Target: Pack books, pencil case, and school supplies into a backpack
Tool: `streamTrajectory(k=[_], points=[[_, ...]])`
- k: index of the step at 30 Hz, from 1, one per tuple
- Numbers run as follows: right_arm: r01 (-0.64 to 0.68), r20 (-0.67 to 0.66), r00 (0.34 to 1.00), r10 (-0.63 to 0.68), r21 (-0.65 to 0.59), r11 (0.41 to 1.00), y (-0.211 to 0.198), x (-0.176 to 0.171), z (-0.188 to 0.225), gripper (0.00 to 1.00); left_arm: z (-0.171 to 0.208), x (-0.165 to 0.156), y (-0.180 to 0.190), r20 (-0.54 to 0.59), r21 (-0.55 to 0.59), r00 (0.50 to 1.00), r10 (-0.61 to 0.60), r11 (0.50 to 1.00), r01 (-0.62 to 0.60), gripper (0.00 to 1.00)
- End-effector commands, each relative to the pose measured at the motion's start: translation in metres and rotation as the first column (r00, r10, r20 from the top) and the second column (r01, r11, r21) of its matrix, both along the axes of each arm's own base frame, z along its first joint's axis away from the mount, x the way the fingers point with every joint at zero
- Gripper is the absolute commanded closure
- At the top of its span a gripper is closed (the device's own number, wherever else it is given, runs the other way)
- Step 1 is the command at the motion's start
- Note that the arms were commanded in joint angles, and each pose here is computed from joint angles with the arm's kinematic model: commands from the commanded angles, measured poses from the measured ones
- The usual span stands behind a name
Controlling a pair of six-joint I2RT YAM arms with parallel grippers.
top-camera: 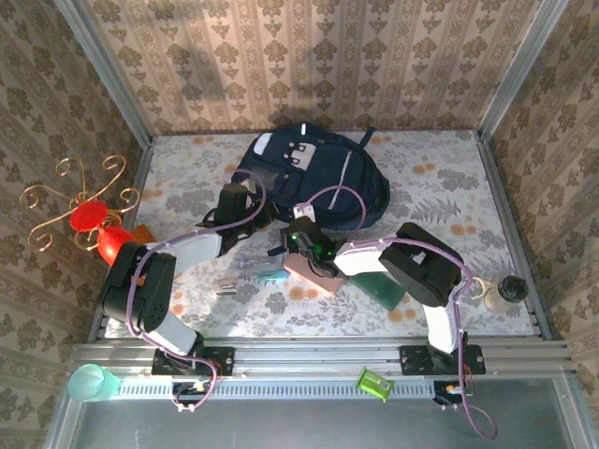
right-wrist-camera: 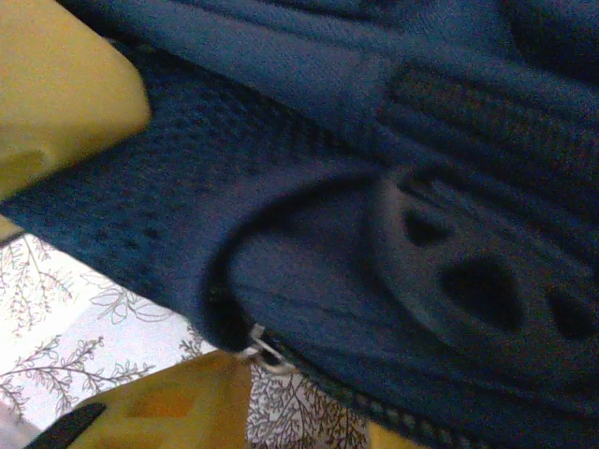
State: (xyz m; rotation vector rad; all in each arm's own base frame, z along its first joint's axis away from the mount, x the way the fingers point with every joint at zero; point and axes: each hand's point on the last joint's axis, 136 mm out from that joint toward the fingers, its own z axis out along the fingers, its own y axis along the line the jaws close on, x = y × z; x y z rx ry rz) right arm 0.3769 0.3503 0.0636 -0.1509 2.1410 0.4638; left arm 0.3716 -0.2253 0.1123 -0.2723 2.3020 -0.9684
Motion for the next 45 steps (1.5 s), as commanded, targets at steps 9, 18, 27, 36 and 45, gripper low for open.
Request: streamTrajectory(k=[9, 18, 27, 36, 45], points=[[0.072, 0.067, 0.996, -0.067, -0.070, 0.995, -0.017, -0.001, 0.007, 0.94, 0.047, 0.008, -0.010, 0.144, -0.029, 0.989, -0.041, 0.999, 0.046, 1.00], [0.077, 0.028, 0.997, -0.074, -0.082, 0.994, -0.043, -0.019, 0.008, 1.00, 0.035, 0.015, 0.013, 0.154, 0.041, 0.988, -0.017, 0.999, 0.010, 1.00], [0.115, -0.046, 0.992, -0.117, -0.045, 0.992, -0.079, -0.031, -0.002, 1.00, 0.025, 0.019, 0.032, 0.141, 0.065, 0.990, 0.017, 0.998, -0.027, 1.00], [0.126, -0.111, 0.985, -0.131, -0.045, 0.991, -0.116, -0.037, -0.004, 1.00, 0.017, 0.021, 0.049, 0.139, 0.111, 0.989, 0.043, 0.992, -0.059, 1.00], [0.078, -0.199, 0.977, -0.076, 0.004, 0.997, -0.134, -0.040, 0.000, 1.00, 0.004, 0.035, 0.068, 0.133, 0.191, 0.991, 0.029, 0.980, -0.054, 1.00]])
